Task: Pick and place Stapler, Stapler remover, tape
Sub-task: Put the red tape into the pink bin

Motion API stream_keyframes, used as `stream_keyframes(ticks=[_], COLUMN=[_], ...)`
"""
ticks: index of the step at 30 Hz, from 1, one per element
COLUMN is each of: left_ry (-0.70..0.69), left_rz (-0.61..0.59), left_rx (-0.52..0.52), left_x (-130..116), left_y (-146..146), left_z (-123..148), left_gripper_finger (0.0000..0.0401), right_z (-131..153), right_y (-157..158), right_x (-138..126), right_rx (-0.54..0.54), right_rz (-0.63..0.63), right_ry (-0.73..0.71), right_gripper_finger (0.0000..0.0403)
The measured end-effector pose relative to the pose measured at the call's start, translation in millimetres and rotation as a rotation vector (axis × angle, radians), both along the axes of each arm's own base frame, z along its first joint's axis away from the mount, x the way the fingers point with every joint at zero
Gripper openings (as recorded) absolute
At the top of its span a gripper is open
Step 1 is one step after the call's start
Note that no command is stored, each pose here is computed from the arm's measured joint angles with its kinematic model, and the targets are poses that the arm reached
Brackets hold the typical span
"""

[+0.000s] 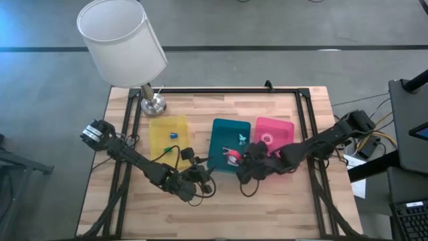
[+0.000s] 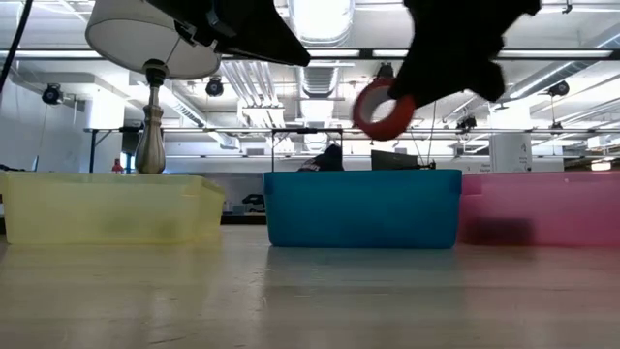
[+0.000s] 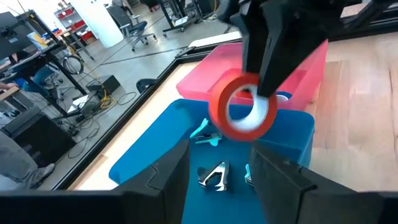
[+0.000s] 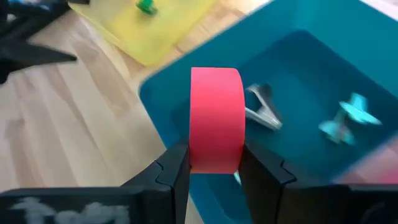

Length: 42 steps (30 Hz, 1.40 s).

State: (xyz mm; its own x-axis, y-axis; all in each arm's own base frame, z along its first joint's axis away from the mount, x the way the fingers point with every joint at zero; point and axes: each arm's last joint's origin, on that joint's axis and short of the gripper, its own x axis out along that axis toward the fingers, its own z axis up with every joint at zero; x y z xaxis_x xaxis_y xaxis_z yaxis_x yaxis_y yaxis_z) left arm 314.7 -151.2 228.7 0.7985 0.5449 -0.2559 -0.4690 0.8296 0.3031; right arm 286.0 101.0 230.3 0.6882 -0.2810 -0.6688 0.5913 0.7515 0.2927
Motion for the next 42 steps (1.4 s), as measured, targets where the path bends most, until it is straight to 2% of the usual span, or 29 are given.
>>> stream_keyframes(ticks=[7,13,17,20,29,34,42], left_ry=[-0.011,-0.016,-0.029,-0.035,-0.038,-0.038,-0.036], left_rz=[0.012,0.016,0.022,0.025,0.025,0.025,0.025], left_rx=[-0.028,-0.038,-0.061,-0.071,-0.074,-0.073,-0.071], left_x=[-1,-2,-2,-2,-1,-1,-1], left_y=[1,1,1,1,1,1,1], left_z=[-4,-4,-5,-5,-4,-4,-5], left_gripper_finger=[0.0165,0.0165,0.0165,0.0165,0.0165,0.0165,0.0165], right_z=[9,-3,-15,-27,-67,-83,-83], right_y=[4,1,-6,-13,-33,-42,-42], right_x=[-39,-79,-102,-114,-147,-157,-157], right_rx=[-0.029,-0.025,0.032,0.087,0.243,0.255,0.223], right_rz=[-0.104,-0.316,-0.464,-0.519,-0.538,-0.537,-0.506], right_ry=[0.104,0.263,0.319,0.326,0.195,0.095,0.098], right_gripper_finger=[0.0125,0.0115,0.0115,0.0121,0.0123,0.0127,0.0152])
